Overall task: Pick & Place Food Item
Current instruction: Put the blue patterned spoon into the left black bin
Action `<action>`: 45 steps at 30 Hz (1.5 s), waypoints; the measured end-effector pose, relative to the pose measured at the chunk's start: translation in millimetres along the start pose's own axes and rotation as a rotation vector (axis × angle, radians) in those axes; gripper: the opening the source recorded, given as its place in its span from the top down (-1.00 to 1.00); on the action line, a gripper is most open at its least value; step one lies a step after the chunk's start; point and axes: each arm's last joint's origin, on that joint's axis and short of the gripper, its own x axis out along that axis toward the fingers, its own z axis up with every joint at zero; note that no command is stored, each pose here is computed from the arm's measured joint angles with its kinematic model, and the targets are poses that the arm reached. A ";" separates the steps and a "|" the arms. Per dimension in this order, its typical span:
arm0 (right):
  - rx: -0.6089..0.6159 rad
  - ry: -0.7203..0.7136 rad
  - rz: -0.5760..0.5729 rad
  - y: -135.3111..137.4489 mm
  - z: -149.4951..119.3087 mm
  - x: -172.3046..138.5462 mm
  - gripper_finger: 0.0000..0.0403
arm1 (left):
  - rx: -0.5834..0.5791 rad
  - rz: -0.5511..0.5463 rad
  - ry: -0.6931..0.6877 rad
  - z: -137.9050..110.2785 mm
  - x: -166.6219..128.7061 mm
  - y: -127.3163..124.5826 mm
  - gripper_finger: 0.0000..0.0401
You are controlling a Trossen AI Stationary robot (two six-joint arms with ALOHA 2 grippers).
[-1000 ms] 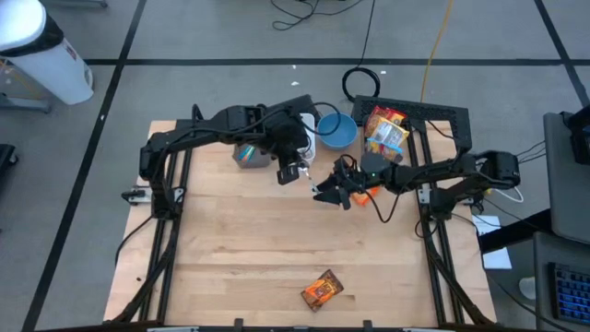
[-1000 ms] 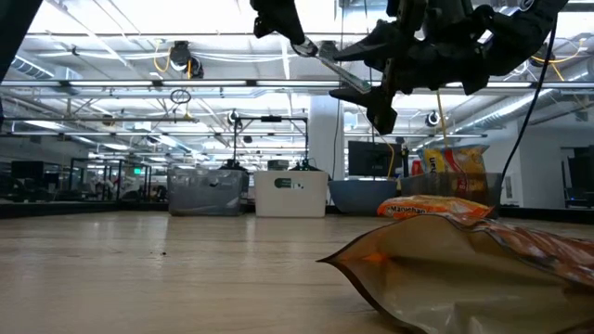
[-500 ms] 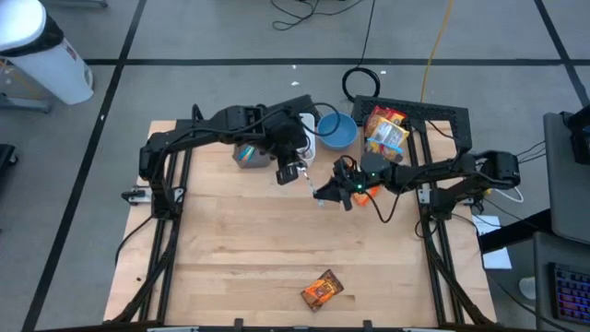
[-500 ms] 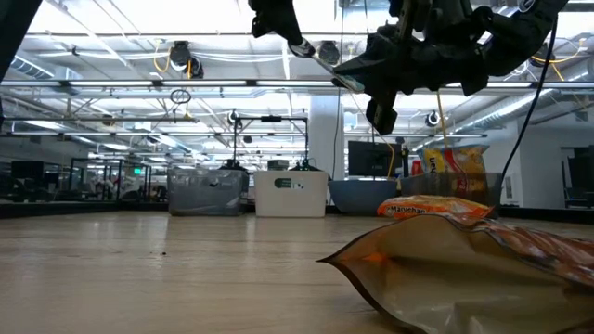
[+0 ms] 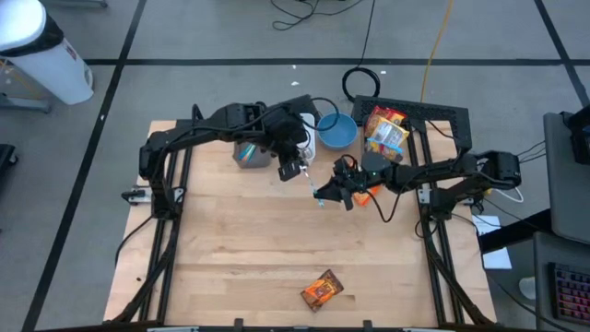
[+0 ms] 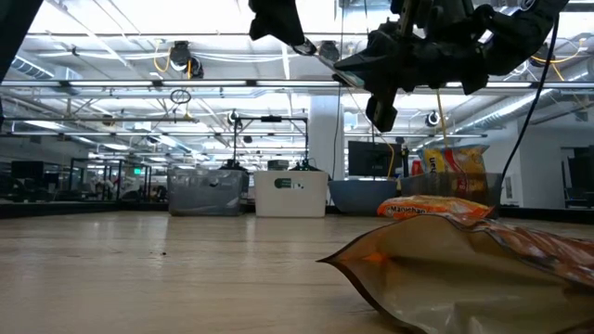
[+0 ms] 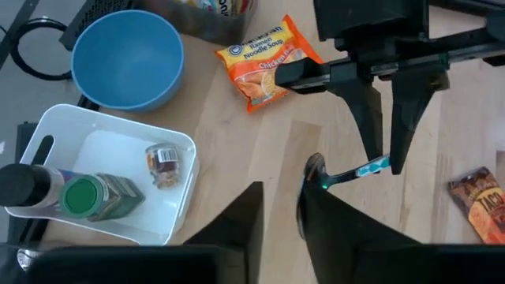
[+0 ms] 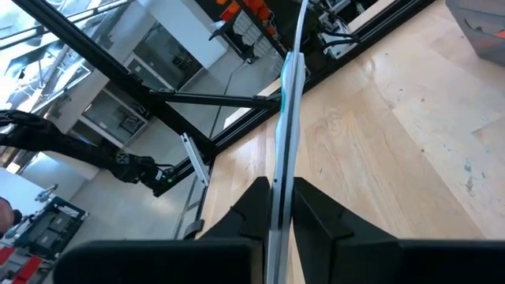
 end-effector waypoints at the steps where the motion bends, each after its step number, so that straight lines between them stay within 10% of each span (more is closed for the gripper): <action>1: -0.001 -0.003 0.001 0.1 0.3 0.0 0.89 | -0.005 0.000 -0.001 0.1 -0.3 1.6 0.52; 13: -0.031 -0.051 0.026 7.6 9.6 -7.5 0.89 | -0.114 -0.057 -0.098 10.3 -33.7 22.8 -0.16; 23: -0.113 -0.245 0.014 28.7 38.9 -40.1 0.89 | -0.152 -0.081 -0.205 9.1 -72.9 18.0 -0.30; 45: -0.197 -0.392 -0.015 50.9 49.5 -60.4 0.89 | -0.258 -0.401 -0.664 18.4 37.7 -11.8 -0.14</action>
